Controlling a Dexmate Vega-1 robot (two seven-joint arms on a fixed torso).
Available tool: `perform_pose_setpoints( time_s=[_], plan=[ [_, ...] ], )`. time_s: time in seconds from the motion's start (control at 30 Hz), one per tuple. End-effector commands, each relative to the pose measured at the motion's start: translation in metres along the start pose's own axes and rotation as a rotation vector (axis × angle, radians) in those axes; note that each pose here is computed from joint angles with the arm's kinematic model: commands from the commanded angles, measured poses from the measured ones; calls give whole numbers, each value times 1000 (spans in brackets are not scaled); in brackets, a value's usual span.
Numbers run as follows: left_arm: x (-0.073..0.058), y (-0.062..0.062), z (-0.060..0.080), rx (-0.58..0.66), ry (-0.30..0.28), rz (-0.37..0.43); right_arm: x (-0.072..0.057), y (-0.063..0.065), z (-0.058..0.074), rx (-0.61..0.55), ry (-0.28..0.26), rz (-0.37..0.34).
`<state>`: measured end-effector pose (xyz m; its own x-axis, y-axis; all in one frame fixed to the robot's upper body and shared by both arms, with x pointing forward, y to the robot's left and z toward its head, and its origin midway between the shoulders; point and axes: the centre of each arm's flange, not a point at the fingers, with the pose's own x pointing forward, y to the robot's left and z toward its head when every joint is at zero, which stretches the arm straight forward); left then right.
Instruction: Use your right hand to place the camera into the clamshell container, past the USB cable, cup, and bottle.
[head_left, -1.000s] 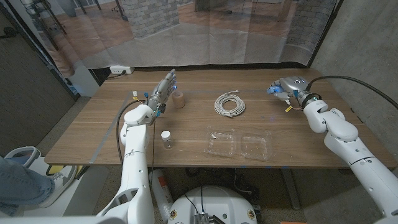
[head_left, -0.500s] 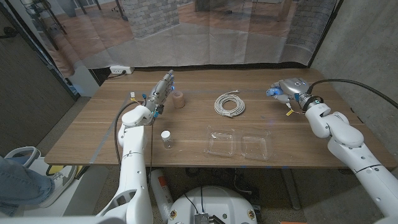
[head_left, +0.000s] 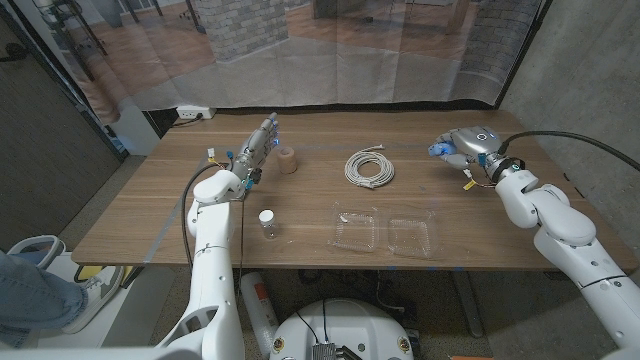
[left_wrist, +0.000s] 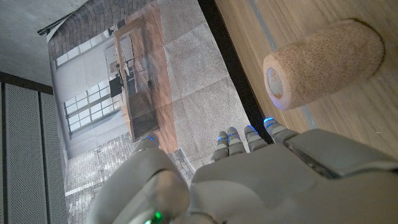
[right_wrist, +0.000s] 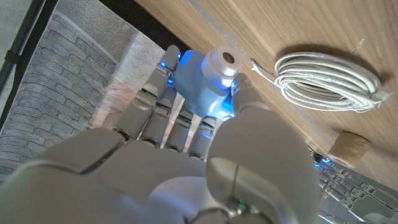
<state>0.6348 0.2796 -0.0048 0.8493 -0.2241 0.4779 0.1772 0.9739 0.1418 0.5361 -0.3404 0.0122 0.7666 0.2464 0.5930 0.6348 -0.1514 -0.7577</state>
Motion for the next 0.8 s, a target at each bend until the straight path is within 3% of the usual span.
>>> perform_pose_setpoints(
  time_s=[0.03, 0.8],
  plan=[
    [-1, 1, 0, 2, 1, 1, -11, -7, 3, 11, -21, -19],
    [-1, -1, 1, 2, -3, -1, -32, -17, 4, 47, -98, -87]
  ],
)
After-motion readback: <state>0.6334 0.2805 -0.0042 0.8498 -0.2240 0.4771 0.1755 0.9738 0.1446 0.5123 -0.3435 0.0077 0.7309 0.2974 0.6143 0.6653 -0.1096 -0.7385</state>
